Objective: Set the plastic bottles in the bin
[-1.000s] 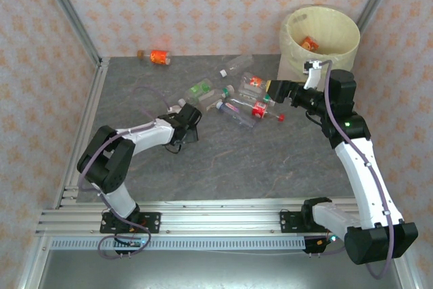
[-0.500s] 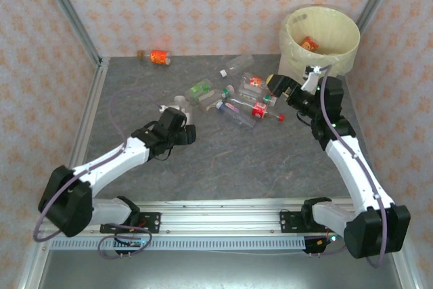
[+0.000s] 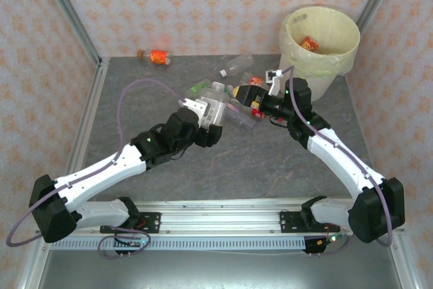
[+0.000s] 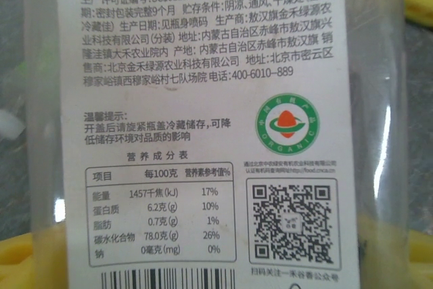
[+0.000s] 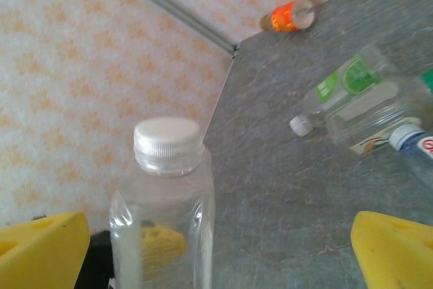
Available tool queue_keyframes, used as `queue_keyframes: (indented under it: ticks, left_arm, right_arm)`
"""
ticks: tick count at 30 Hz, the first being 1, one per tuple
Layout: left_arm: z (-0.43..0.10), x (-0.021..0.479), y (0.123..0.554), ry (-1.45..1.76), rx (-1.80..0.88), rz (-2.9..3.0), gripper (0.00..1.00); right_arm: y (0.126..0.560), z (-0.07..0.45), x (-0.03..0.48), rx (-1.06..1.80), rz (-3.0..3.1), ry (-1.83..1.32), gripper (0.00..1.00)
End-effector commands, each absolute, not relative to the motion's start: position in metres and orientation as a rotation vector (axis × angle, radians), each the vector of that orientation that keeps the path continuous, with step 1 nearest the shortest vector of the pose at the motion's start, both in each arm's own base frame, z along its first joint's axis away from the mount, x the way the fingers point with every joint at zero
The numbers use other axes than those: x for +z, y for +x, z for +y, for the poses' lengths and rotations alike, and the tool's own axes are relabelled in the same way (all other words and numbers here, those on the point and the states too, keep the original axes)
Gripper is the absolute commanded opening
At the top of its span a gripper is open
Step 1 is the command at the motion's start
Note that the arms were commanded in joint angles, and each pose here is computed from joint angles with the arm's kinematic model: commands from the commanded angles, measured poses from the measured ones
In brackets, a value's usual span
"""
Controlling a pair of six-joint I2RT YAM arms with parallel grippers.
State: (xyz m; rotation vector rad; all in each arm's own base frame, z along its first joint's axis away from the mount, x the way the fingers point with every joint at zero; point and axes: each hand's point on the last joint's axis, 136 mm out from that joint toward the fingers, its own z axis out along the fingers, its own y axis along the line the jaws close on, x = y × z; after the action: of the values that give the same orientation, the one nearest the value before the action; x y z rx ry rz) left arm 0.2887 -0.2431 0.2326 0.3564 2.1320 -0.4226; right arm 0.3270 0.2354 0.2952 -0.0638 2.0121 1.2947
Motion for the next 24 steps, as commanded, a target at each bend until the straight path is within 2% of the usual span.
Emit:
queue_keyframes:
  ticks: [1,10,16,18,24]
  left_arm:
    - [-0.256,0.262,0.294,0.402,-0.444,2.045,0.56]
    - [-0.278,0.275,0.291,0.470,-0.474,1.993,0.55]
    - [-0.282,0.272,0.294,0.483,-0.427,1.977,0.55]
    - [-0.281,0.270,0.296,0.487,-0.407,1.971,0.55]
    - [-0.290,0.268,0.296,0.531,-0.423,1.981,0.55]
  right_arm:
    - [0.318,0.250,0.322,1.315,1.940,-0.237,0.99]
    - [0.299,0.271,0.332,1.441,1.912,-0.384,0.99]
    - [0.320,0.261,0.324,1.312,1.947,-0.253,0.99]
    - [0.322,0.261,0.317,1.286,1.986,-0.256,0.91]
    - [0.312,0.267,0.313,1.316,2.036,-0.334,0.77]
